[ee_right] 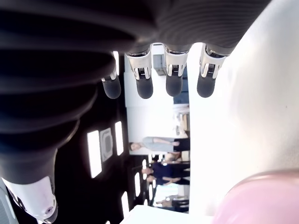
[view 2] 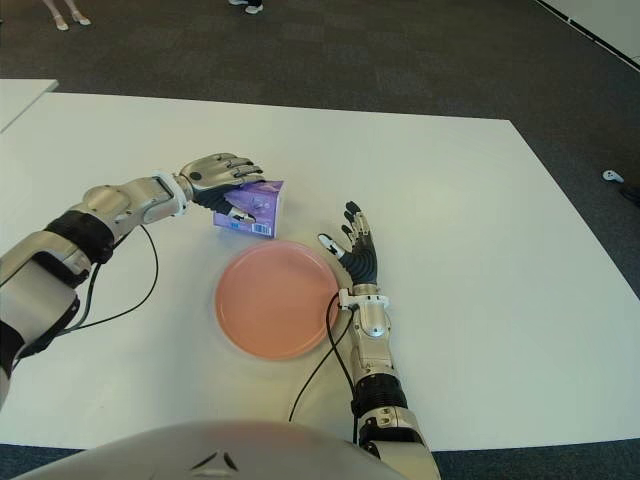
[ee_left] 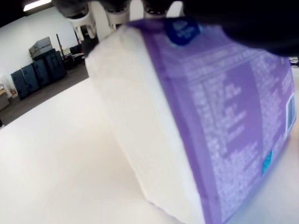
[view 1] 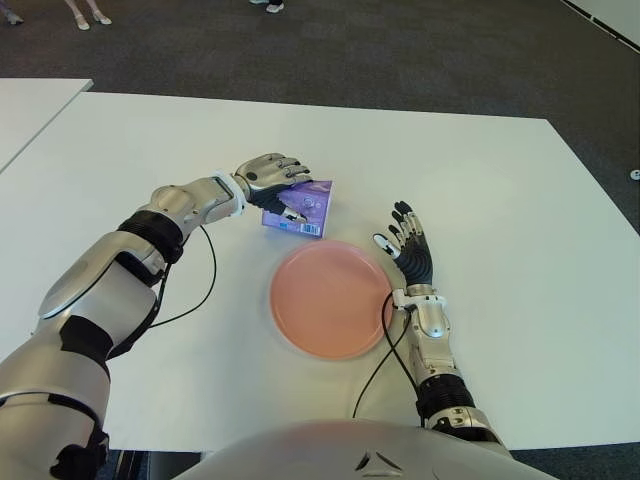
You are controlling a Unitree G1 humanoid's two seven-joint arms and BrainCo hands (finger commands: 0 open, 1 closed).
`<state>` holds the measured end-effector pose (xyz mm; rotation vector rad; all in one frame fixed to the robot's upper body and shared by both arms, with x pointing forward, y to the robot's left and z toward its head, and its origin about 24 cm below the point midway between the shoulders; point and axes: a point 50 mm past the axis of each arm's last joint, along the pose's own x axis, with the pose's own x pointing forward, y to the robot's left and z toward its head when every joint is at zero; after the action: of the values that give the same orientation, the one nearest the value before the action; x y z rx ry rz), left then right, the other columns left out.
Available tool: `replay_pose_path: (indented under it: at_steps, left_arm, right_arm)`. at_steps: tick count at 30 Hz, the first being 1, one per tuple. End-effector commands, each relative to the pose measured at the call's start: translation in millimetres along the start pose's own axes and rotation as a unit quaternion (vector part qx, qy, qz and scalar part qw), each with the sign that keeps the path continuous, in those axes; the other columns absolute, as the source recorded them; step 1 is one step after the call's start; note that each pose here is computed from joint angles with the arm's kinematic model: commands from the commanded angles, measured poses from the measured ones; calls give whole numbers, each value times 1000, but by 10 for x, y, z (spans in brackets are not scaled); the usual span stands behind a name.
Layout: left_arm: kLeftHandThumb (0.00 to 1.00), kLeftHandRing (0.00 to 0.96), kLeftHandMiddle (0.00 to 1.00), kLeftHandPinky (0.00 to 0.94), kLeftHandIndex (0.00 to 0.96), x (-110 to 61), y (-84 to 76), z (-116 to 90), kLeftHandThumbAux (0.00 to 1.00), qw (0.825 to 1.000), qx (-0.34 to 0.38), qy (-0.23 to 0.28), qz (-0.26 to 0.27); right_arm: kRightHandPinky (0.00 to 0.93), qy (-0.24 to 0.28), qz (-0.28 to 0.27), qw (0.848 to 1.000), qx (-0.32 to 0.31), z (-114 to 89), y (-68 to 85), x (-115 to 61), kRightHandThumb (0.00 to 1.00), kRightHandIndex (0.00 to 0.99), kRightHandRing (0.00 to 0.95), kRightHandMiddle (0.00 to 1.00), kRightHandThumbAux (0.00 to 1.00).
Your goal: Put the tissue paper into the plate.
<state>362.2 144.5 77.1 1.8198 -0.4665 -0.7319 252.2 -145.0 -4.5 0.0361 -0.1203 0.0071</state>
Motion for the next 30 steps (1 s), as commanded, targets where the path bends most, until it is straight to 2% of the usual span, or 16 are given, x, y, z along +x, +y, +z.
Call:
replay_pose_path:
  at_steps: [1,14,19,30]
  left_arm:
    - [516,0,0,0,0,-25,-336,159,54,999,6,-11,-53]
    - [541,0,0,0,0,21,-397,216,98,999,29,0,-19]
    - [526,0,0,0,0,20,-281,159,115,999,31,5,11]
    - [519,0,0,0,0,14,-297,175,145,1000,9,9,25]
  right_arm:
    - [21,76,-22,996,26,-312,5,-343,102,19,0,20,658]
    - [24,79,-19,996,30,-322,-3,-358,104,25,4,27,657]
    - [19,76,-12,997,26,-313,8,-362,108,20,1,25,664]
    - [24,74,-8,997,28,-290,20,-368,105,18,0,17,686]
